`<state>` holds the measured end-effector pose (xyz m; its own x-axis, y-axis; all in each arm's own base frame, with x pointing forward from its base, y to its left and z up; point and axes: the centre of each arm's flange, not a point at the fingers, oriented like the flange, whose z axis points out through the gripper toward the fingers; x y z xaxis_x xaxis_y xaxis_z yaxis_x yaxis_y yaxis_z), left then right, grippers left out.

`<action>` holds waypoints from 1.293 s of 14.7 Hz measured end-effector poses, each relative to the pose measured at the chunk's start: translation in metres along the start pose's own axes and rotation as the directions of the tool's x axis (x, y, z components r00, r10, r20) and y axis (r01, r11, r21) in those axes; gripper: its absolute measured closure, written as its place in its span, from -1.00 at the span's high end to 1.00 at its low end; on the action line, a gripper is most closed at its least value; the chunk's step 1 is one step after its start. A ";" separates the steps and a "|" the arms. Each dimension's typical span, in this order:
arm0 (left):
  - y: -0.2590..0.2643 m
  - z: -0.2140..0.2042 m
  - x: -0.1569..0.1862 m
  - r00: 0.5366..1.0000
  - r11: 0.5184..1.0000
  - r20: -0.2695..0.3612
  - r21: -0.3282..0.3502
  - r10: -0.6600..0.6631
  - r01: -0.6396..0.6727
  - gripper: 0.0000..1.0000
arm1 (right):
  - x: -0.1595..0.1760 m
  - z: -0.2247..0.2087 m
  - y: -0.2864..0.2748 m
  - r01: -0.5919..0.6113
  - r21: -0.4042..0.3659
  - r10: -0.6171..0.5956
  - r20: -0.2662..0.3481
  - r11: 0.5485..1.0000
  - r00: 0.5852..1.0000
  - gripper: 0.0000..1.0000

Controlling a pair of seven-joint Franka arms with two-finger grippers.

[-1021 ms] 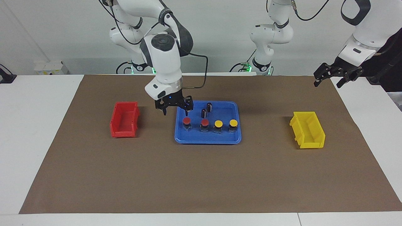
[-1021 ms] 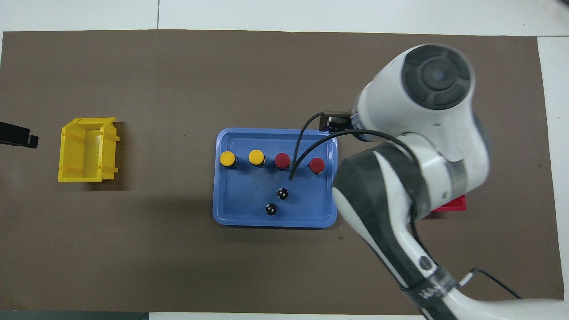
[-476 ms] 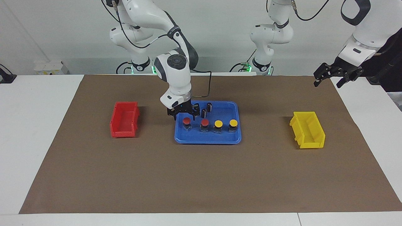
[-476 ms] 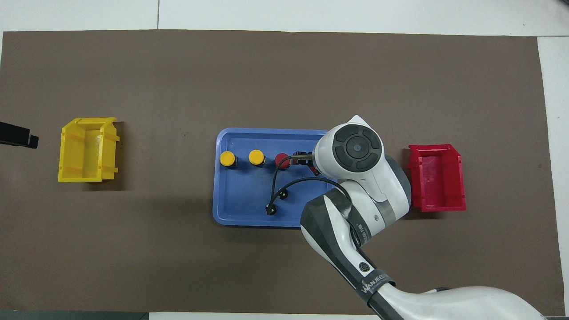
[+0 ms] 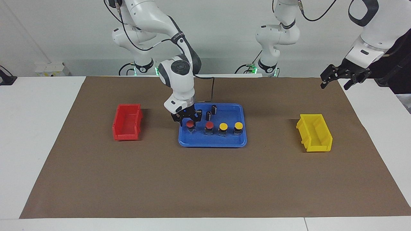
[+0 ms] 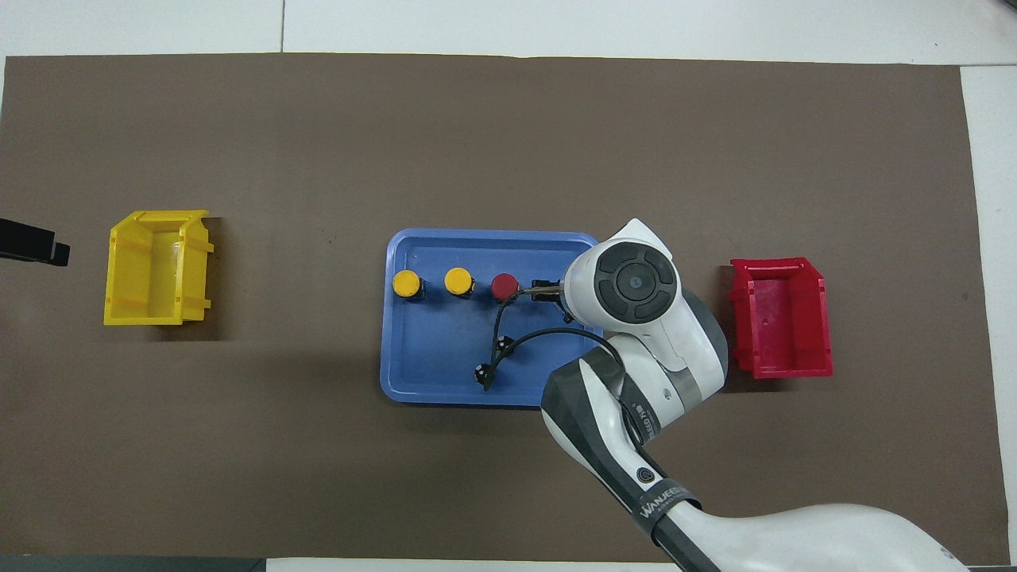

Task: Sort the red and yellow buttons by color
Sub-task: 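Grasp the red button nearest the red bin with the right gripper, then carry the red button to the red bin while the left gripper grasps a yellow button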

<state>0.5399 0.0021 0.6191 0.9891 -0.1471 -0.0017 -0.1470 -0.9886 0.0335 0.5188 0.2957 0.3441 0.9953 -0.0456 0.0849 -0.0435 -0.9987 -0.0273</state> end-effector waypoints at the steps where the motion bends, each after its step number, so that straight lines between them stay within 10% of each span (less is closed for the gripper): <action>1: 0.006 0.002 0.003 1.000 1.000 -0.016 0.002 -0.004 0.004 1.00 | 0.000 0.000 0.000 0.001 0.000 -0.001 -0.001 1.000 1.000 0.17; 8: 0.196 0.102 0.026 0.991 0.993 -0.073 -0.013 -0.116 0.116 0.72 | 0.031 -0.057 0.009 0.000 -0.034 0.000 0.012 0.999 1.000 -0.17; 13: 0.295 0.208 0.031 0.987 0.989 -0.058 0.005 -0.147 0.147 0.57 | 0.043 -0.140 0.188 0.090 -0.069 -0.086 0.056 0.994 0.995 -0.17; 19: 0.321 0.262 0.008 0.989 0.990 -0.053 0.010 -0.139 0.139 0.56 | -0.012 -0.107 0.307 0.143 -0.055 -0.139 0.068 0.988 0.988 -0.17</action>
<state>0.4984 -0.3252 0.3677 0.9989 -0.0068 0.0467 -0.0078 -0.9997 0.0226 0.4843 -0.0129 0.4417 0.9952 0.0958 0.0204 0.0949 -0.9947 0.0400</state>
